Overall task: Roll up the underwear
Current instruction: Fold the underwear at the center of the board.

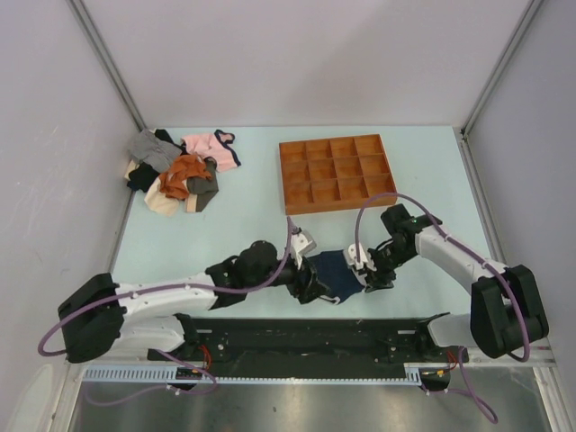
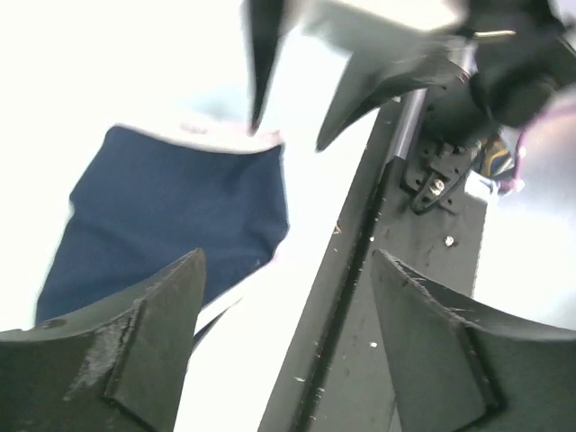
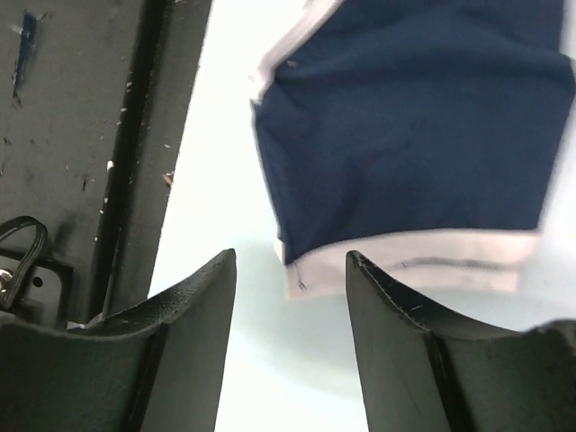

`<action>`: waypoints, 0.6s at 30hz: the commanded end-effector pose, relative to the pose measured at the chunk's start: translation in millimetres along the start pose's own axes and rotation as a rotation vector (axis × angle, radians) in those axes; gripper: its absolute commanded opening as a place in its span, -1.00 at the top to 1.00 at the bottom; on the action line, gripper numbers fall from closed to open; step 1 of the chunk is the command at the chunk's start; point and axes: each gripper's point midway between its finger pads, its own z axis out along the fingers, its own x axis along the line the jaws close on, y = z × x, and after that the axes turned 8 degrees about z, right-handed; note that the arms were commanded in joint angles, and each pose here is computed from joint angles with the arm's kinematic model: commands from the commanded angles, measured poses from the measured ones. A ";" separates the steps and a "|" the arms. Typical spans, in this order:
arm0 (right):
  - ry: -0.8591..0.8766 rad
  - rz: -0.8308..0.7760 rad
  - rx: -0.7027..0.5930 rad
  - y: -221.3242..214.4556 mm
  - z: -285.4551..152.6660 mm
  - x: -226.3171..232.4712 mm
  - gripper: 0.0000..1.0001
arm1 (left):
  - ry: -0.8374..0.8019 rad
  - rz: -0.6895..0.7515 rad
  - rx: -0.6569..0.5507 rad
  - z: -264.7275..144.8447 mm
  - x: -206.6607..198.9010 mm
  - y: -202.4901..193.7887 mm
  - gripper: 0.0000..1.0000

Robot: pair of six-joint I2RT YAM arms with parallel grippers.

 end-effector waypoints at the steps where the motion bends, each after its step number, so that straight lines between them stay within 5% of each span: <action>1: 0.009 -0.141 0.021 -2.9 13.6 0.7 -0.14 | -0.039 0.349 -0.124 -3.1 -20.2 2.9 -0.61; 13: -0.041 -0.246 0.164 -33.6 40.3 -11.4 -0.04 | 0.072 0.326 -0.097 -4.6 3.1 -23.0 -0.62; 18: -0.048 -0.260 0.196 -39.3 44.7 -13.1 0.17 | 0.188 0.161 -0.115 -8.4 31.2 -13.3 -0.55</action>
